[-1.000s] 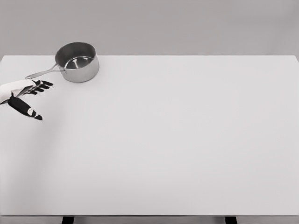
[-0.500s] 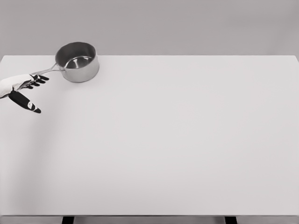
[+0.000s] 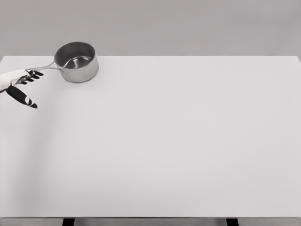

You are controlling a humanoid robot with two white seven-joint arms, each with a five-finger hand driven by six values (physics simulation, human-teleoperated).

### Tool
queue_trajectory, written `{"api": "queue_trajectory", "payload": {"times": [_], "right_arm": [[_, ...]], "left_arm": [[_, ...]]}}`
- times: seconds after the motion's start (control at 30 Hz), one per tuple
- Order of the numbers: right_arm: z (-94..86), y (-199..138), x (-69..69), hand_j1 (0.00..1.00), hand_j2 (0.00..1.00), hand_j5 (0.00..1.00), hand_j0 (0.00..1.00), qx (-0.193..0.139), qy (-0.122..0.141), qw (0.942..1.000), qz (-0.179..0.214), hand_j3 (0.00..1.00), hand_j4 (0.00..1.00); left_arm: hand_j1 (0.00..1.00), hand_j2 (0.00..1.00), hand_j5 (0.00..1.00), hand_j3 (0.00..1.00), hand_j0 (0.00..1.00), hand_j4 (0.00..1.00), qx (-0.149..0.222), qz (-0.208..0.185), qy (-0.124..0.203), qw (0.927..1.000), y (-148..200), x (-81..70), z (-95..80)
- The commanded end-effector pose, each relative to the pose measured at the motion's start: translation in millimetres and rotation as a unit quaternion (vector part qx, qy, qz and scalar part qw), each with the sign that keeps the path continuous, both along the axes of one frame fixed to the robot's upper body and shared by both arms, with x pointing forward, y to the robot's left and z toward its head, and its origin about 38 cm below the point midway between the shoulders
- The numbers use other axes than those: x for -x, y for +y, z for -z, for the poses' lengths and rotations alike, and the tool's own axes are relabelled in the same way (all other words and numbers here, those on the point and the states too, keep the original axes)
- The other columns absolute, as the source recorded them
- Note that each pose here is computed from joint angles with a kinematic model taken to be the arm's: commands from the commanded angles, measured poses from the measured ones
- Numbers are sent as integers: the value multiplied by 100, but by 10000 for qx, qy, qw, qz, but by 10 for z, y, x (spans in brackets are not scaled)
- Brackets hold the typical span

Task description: Rotate pot handle

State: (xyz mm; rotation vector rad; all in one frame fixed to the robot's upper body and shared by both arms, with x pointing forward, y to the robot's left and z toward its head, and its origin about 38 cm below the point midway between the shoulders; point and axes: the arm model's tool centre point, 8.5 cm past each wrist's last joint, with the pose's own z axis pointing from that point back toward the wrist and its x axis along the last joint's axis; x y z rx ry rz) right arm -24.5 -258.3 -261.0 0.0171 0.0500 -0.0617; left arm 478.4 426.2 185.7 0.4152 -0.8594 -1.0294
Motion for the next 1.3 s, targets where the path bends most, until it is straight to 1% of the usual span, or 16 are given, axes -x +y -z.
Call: {"api": "queue_trajectory", "payload": {"times": [0.0,0.13,0.2,0.27,0.5,0.57,0.77,0.8,1.17,1.27], "right_arm": [[0,0,-2,100,100,100,100,0,-3,10000,-1,100,100],[0,2,3,100,100,100,100,-3,5,10000,0,100,100],[0,2,3,100,100,100,100,-3,5,10000,0,100,100],[0,0,-2,100,100,100,100,0,-3,10000,-1,100,100],[0,2,3,100,100,100,100,-3,5,10000,0,100,100],[0,0,-2,100,100,100,100,0,-3,10000,-1,100,100],[0,2,3,100,100,100,100,-3,5,10000,0,100,100],[0,2,3,100,100,100,100,-3,5,10000,0,100,100],[0,2,3,100,100,100,100,-3,5,10000,0,100,100],[0,0,-2,100,100,100,100,0,-3,10000,-1,100,100]], "left_arm": [[100,100,100,100,100,100,-75,-103,76,9999,51,-12,81],[100,100,100,100,100,100,-165,-181,74,9997,103,-33,72],[100,100,100,100,100,100,-137,-228,87,9996,104,-65,90],[100,100,100,100,100,100,-201,-264,64,9994,108,-101,77],[100,100,100,100,100,100,-300,-360,89,9989,149,-143,100],[100,100,100,100,100,100,-268,-347,72,9990,112,-171,94],[100,100,100,100,100,100,-352,-450,80,9983,132,-243,98],[100,100,100,100,100,100,-318,-426,40,9986,92,-271,71],[100,100,100,100,100,100,-441,-624,54,9971,194,-332,37],[100,100,100,100,100,100,-440,-614,52,9971,183,-337,36]]}}
